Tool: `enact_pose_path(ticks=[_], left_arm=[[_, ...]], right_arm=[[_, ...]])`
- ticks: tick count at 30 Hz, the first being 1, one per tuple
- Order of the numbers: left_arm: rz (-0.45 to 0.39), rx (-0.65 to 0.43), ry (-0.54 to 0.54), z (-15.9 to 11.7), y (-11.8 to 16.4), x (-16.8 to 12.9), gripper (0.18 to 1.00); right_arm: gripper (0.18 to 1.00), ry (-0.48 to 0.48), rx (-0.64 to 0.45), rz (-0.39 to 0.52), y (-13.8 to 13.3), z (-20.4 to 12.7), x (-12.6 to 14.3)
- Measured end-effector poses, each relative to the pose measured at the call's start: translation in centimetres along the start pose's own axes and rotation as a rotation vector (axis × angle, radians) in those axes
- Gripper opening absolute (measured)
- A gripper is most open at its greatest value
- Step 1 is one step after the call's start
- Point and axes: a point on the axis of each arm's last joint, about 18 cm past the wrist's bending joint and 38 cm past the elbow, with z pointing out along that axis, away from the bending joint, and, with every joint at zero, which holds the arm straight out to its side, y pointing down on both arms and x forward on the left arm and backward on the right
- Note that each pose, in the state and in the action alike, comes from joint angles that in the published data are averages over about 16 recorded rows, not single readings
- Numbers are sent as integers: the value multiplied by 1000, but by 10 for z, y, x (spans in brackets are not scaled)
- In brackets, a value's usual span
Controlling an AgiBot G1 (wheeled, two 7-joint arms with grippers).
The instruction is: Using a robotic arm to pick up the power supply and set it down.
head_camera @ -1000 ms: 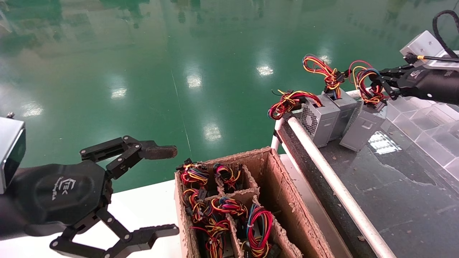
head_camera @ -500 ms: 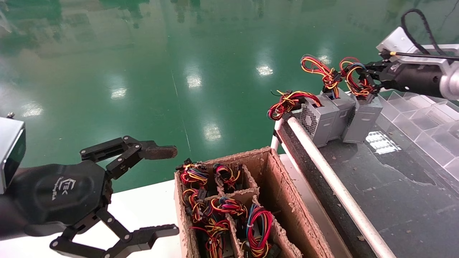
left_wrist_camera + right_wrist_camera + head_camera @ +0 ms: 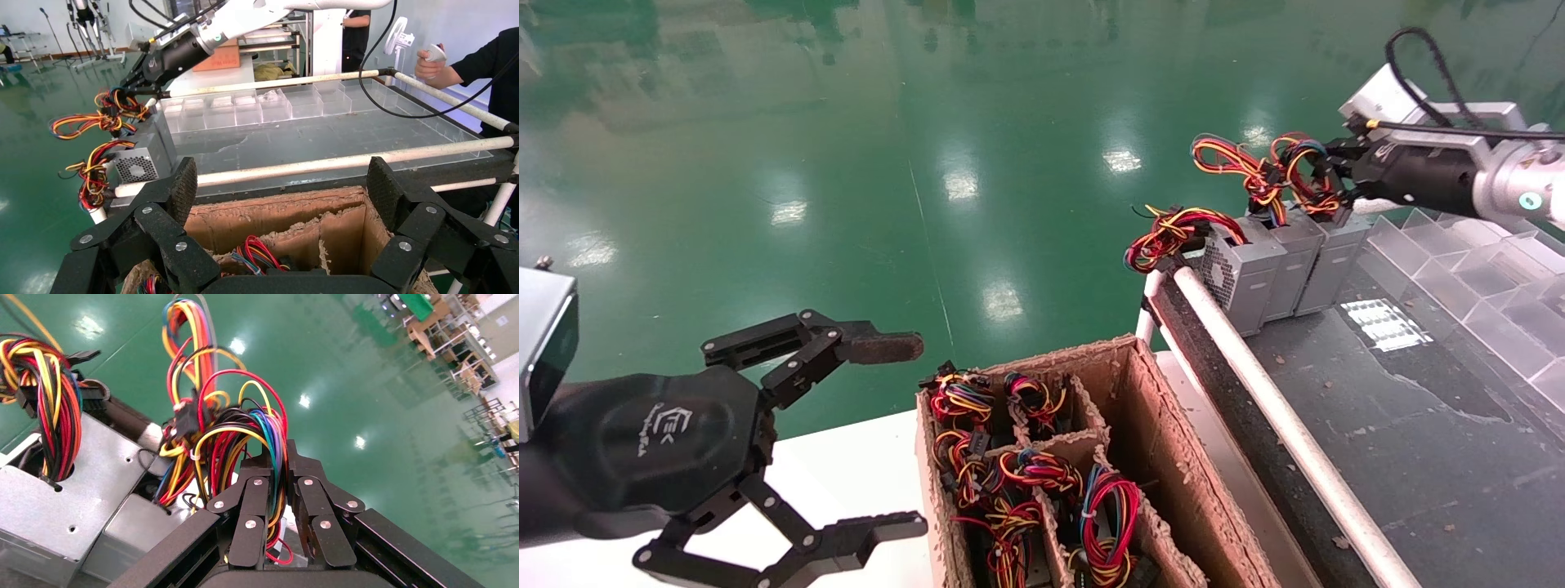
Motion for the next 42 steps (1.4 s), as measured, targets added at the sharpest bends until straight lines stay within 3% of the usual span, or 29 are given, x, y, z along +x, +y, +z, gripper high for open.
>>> enact_pose_path(ticks=[25,31,42], left_arm=[[0,0,0,0,0,0,1001],[0,0,0,0,0,0,1001],[0,0,0,0,0,0,1001]], right_arm=[[267,24,-1,21,5,2,0],[326,26,1,46,6,-2,4],[529,9,-18,96,16,-15,13]])
